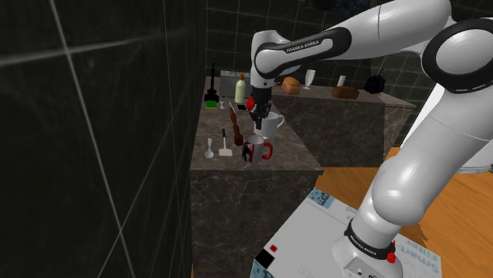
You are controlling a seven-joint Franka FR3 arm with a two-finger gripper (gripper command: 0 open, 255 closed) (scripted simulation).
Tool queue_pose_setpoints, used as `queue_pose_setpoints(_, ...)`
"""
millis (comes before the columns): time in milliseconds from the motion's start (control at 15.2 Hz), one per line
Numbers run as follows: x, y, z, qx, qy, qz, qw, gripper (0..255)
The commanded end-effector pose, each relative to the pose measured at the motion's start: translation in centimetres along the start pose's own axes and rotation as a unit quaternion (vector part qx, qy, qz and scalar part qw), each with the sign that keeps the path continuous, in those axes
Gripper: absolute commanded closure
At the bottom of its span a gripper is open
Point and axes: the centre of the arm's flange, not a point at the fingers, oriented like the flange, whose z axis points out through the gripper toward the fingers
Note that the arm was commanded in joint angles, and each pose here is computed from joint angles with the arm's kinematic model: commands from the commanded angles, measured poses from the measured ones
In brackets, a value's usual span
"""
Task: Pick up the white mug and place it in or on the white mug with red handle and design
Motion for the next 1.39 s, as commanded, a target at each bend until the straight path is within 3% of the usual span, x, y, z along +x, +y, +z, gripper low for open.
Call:
queue_pose_setpoints(0,0.1,-0.1,1.2,0.000,0.000,0.000,1.0000,255)
queue_pose_setpoints(330,0.3,-0.3,4.0,0.000,0.000,0.000,1.0000,255)
queue_pose_setpoints(792,0.3,-0.3,4.0,0.000,0.000,0.000,1.0000,255)
queue_pose_setpoints(858,0.3,-0.3,4.0,0.000,0.000,0.000,1.0000,0)
queue_pose_setpoints(1188,0.3,-0.3,4.0,0.000,0.000,0.000,1.0000,0)
queue_pose_setpoints(1320,0.3,-0.3,1.4,0.000,0.000,0.000,1.0000,0)
